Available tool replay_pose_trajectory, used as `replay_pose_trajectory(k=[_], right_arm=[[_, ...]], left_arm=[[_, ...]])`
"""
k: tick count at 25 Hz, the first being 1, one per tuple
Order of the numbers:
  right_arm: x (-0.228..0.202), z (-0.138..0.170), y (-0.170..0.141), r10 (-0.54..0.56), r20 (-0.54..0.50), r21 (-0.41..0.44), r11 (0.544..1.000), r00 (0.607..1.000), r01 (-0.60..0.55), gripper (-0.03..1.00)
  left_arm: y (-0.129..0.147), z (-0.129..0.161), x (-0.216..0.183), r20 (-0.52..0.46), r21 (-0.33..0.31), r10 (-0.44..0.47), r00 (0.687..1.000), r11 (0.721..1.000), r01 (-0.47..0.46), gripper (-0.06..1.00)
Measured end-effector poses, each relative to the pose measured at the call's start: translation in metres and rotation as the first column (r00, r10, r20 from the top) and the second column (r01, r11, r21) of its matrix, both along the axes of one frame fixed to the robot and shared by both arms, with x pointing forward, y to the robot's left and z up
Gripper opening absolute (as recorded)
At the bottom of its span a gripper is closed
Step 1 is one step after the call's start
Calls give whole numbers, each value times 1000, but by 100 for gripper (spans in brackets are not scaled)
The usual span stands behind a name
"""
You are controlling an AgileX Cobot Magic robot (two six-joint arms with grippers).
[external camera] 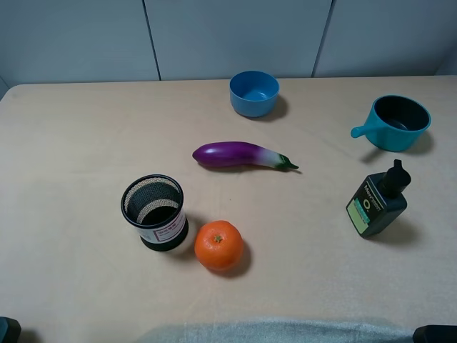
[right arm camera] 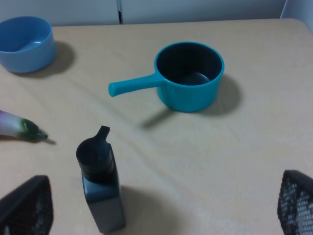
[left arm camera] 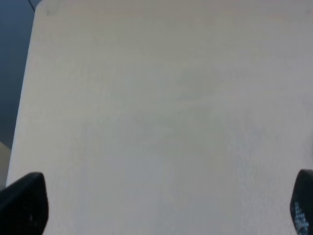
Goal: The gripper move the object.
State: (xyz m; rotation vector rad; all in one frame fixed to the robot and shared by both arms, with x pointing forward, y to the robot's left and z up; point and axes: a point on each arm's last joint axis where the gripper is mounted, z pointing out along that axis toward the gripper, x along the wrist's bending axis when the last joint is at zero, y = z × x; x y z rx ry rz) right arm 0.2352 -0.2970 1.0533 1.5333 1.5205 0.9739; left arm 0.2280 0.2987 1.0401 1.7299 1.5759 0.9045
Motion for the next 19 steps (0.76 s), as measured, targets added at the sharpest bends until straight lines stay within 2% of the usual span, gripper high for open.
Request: replay_pose_trajectory(k=[19], right_arm=[[0, 0, 0, 0, 0, 0, 1000, 1000, 0, 69]], left_arm=[[0, 0, 0, 0, 2, -2, 1000, 1000, 2, 99]])
